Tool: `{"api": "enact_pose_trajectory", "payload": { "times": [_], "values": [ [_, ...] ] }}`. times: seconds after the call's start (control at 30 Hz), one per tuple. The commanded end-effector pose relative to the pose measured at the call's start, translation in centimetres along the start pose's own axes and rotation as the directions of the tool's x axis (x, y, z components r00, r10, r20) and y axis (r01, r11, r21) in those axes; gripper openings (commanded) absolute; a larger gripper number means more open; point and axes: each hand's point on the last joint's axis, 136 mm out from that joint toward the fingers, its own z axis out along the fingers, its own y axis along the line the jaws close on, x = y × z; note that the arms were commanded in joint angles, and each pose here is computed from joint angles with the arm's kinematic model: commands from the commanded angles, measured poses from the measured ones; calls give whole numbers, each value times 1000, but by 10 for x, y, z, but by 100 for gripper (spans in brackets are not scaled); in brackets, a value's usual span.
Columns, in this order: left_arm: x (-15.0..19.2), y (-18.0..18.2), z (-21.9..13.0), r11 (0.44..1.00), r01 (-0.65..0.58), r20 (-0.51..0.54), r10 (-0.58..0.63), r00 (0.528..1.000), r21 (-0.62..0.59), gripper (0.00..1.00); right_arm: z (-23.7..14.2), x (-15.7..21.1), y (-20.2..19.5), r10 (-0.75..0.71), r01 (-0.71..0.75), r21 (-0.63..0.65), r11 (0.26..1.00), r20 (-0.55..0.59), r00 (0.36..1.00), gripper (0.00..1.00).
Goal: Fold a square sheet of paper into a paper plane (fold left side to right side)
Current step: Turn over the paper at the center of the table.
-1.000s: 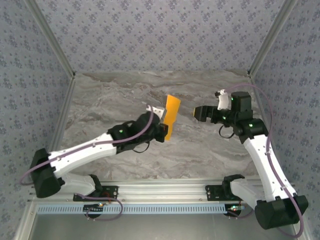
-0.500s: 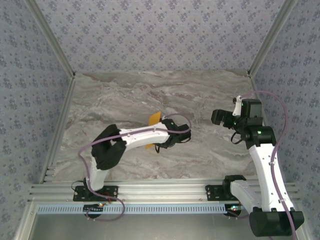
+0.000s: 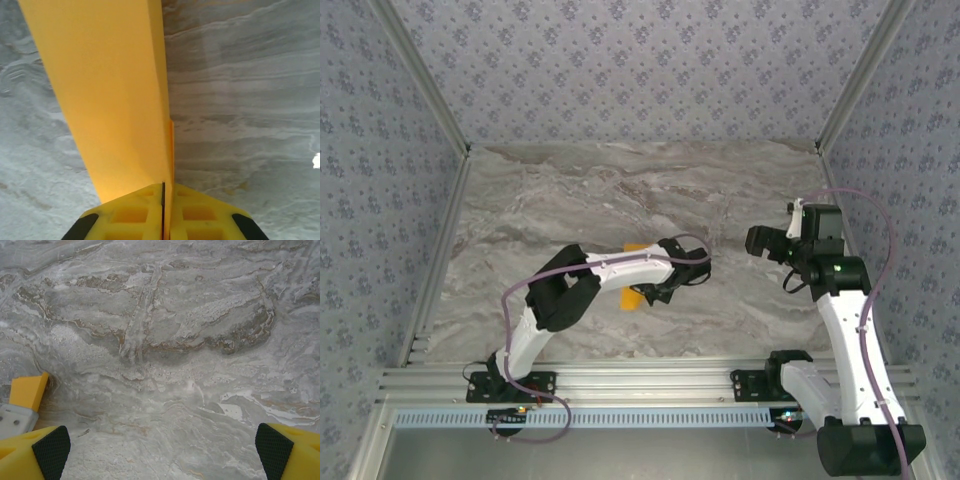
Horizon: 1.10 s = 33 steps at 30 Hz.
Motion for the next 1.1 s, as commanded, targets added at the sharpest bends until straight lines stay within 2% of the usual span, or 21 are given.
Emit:
{"api": "enact_pose_trajectory", "payload": {
  "times": [0.0,0.1,0.23,0.33,0.47,0.53,0.67,0.77,0.9,1.0,1.07],
  "values": [
    [-6,-20,4,995,-4,-26,7,1000,101,11,3,6,1,-10,9,-18,1000,-16,1000,100],
    [-9,-28,2,989,-8,-23,11,1000,146,24,6,8,5,-8,7,-45,999,-27,1000,100],
    [-15,-37,-7,973,3,-14,0,1000,230,33,11,11,10,-3,-1,-77,997,-50,999,100],
    [-24,-42,-22,949,16,16,-21,1000,314,45,15,14,14,-2,-5,-100,995,-68,998,100],
    [-34,-44,-52,892,27,68,-65,996,451,58,23,19,24,-3,-14,-161,987,-104,995,100],
    [-40,-44,-70,843,26,98,-93,991,537,62,29,23,32,-4,-24,-209,978,-132,991,100],
    [-49,-28,-91,771,53,139,-182,973,635,66,42,32,49,-12,-46,-296,954,-189,982,100],
    [-47,-1,-84,748,117,128,-262,957,653,67,55,42,70,-34,-59,-371,927,-240,970,100],
    [-37,32,-64,679,225,70,-378,923,699,67,78,61,110,-119,-32,-462,886,-294,948,100],
    [-31,51,-51,607,295,26,-462,886,738,68,97,72,147,-167,-34,-537,843,-321,932,89],
    [-27,60,-42,556,332,-5,-507,862,762,68,114,78,168,-177,-51,-564,824,-343,923,73]
  ]
}}
